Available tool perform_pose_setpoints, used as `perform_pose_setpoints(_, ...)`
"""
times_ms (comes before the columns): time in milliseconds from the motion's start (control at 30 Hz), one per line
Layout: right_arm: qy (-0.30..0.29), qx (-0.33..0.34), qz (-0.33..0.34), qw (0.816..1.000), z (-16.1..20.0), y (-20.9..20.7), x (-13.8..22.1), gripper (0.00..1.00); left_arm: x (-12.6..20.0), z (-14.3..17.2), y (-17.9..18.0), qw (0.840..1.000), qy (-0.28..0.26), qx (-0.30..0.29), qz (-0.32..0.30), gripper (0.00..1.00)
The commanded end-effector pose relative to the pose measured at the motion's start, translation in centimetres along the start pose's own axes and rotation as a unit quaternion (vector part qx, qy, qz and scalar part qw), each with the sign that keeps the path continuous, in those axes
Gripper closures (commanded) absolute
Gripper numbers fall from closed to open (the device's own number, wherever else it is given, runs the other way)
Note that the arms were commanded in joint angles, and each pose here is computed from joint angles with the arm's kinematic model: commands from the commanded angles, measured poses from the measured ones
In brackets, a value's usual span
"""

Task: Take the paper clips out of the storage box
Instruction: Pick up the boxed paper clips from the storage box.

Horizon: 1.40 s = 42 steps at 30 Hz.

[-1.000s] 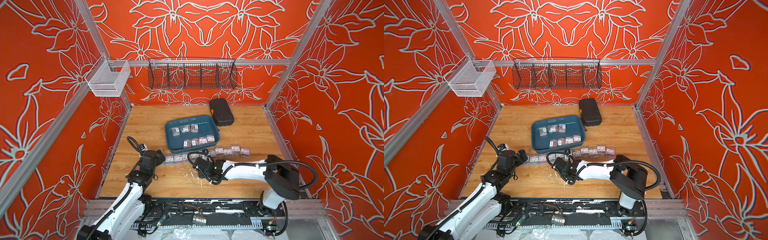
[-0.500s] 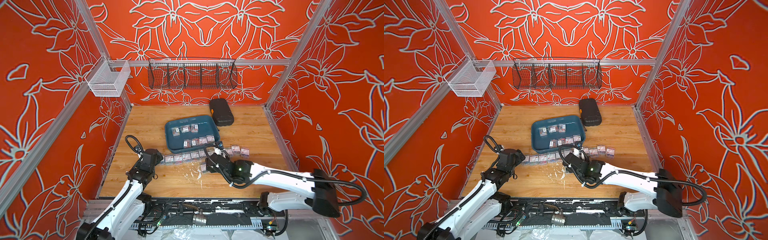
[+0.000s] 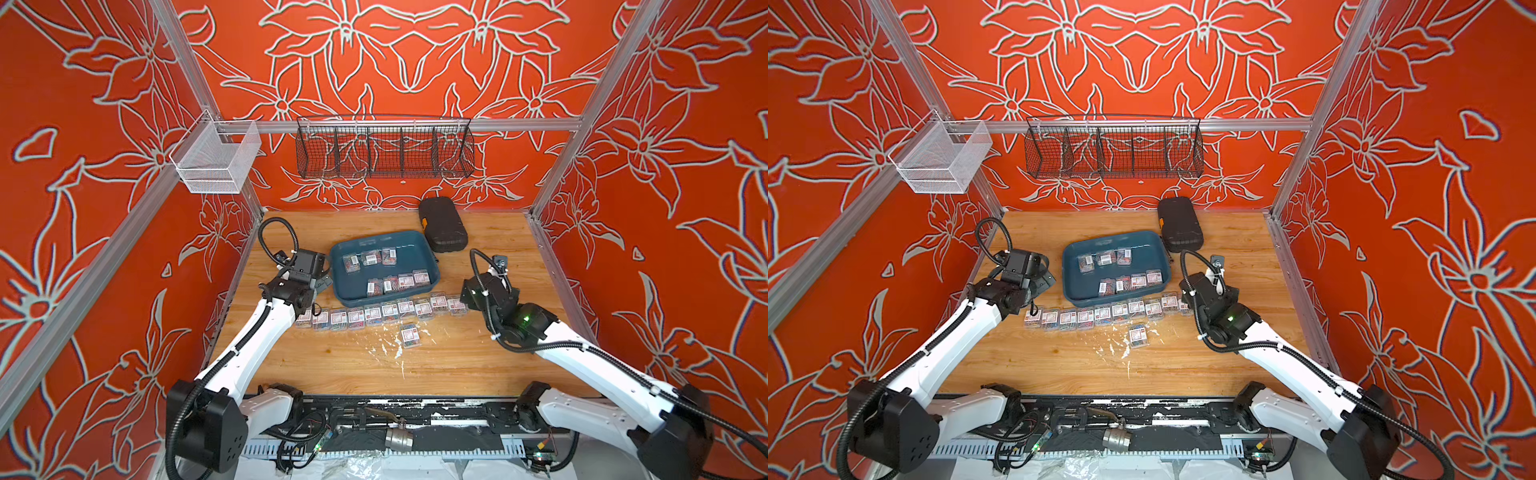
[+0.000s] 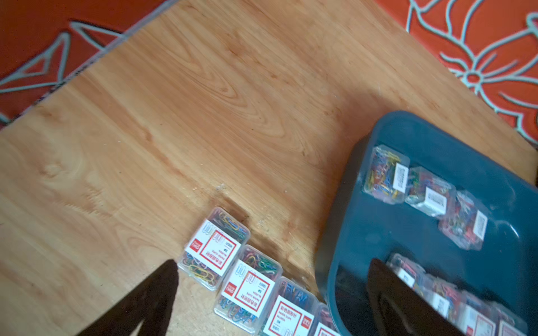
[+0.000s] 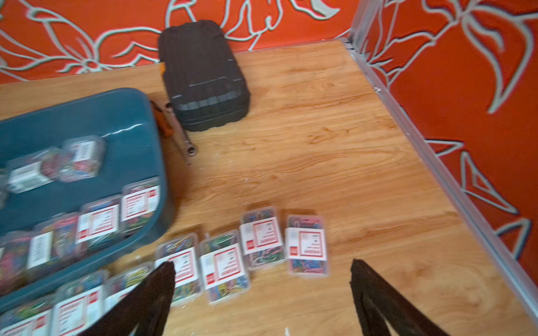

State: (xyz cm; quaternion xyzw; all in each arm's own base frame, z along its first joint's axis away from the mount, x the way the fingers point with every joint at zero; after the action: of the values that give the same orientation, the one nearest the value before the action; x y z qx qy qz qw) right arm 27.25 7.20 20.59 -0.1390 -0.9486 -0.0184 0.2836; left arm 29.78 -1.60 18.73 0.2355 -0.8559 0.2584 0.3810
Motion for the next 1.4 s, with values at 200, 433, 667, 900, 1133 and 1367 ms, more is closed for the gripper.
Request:
perform_pose_setpoints(200, 0.041, -0.020, 0.127, 0.991, 1.2, -5.3, -5.6, 0.08, -0.6, 1.1, -6.6, 0.991, 0.084, -0.077, 0.074, 0.03)
perform_pose_setpoints(433, 0.049, -0.042, 0.150, 0.987, 2.2, -6.2, -7.1, 0.11, -3.0, 2.1, -10.0, 0.983, 0.126, -0.114, 0.068, 0.15)
perform_pose_setpoints(667, 0.050, -0.047, 0.150, 0.986, 2.6, -6.4, -6.9, 0.11, -6.9, 2.8, -12.4, 0.975, 0.144, -0.168, 0.005, 0.24)
perform_pose_setpoints(900, 0.055, -0.043, 0.151, 0.986, 2.6, -6.3, -7.1, 0.12, -11.3, 2.8, -13.0, 0.968, 0.135, -0.203, -0.060, 0.26)
perform_pose_setpoints(1133, 0.064, -0.036, 0.155, 0.985, 2.5, -6.0, -7.5, 0.14, -14.1, 3.0, -13.2, 0.964, 0.143, -0.213, -0.066, 0.26)
perform_pose_setpoints(1367, 0.067, -0.034, 0.156, 0.985, 2.6, -6.0, -7.6, 0.14, -15.9, 2.8, -13.2, 0.964, 0.158, -0.207, -0.046, 0.26)
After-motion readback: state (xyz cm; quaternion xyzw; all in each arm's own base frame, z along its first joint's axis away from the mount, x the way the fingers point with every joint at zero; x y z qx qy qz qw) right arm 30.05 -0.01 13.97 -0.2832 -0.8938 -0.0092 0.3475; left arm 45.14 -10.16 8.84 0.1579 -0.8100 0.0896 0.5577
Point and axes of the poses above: each gripper's point midway between its finger pads, its own x axis back along the fingers, its own y axis along the line the jaws close on, z = x × y, the point moved 3 cm from there along x, back along the fingers, and after that the axes turned 3 degrees about x, right-handed, at the moved point
